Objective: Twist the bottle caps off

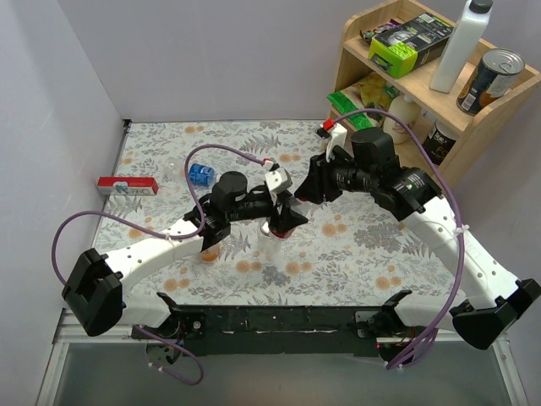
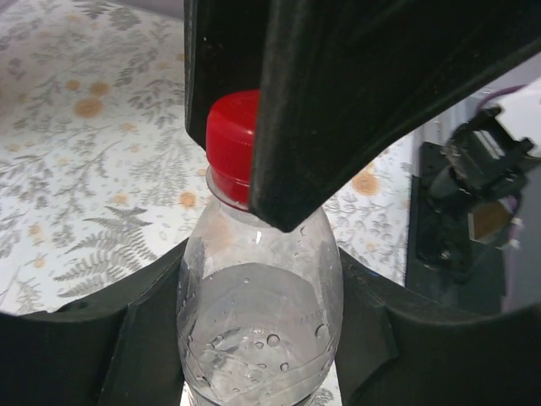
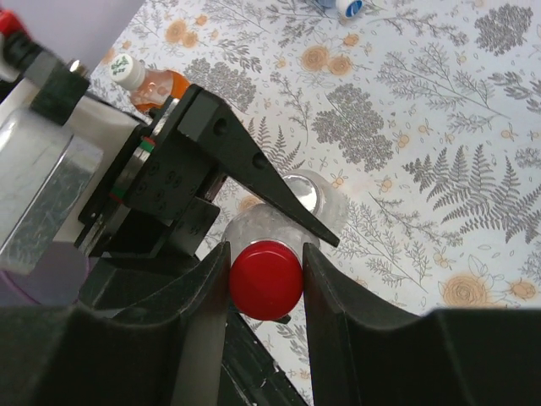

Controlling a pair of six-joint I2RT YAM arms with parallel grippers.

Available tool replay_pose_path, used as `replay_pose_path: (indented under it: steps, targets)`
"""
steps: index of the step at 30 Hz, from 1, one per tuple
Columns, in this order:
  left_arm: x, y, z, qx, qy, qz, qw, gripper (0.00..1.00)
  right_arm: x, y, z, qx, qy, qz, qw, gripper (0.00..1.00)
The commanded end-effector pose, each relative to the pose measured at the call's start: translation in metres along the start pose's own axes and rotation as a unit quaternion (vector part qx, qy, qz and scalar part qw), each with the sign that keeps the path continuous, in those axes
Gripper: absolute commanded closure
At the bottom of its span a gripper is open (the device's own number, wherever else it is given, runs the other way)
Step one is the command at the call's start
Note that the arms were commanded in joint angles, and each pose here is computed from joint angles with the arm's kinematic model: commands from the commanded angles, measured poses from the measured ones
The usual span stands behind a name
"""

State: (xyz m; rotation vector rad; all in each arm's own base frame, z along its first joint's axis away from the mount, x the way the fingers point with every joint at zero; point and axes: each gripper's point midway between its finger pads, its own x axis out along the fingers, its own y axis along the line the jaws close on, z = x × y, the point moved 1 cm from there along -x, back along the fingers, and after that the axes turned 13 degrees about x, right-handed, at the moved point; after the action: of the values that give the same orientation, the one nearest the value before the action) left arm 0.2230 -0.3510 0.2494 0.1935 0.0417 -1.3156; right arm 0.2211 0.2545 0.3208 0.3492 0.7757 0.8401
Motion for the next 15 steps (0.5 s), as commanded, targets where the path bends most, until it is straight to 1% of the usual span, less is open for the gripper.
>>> replay_pose_path:
  steps: [1,2,5,9,12,15]
  targets:
    - [-0.011,-0.010,0.028,-0.015,-0.045,-0.079,0.996,0.62,-0.018,0.017,0.017,-0.061,-0.048,0.047,0.996,0.99]
    - [-0.013,-0.017,0.033,-0.014,-0.056,-0.106,0.993,0.62,-0.017,0.016,0.015,-0.078,-0.046,0.051,0.995,0.99]
    - [-0.018,-0.021,0.038,-0.023,-0.063,-0.140,0.988,0.62,-0.019,0.022,0.007,-0.111,-0.035,0.083,0.990,0.99]
    - [-0.027,-0.031,0.043,-0.033,-0.069,-0.202,0.976,0.64,-0.023,0.032,-0.004,-0.155,-0.027,0.129,0.979,0.99]
    - [-0.034,-0.031,0.049,-0.039,-0.077,-0.224,0.971,0.64,-0.026,0.036,-0.011,-0.190,-0.023,0.155,0.969,0.99]
    - [-0.033,-0.028,0.047,-0.046,-0.075,-0.220,0.972,0.64,-0.029,0.037,-0.011,-0.198,-0.030,0.156,0.967,0.99]
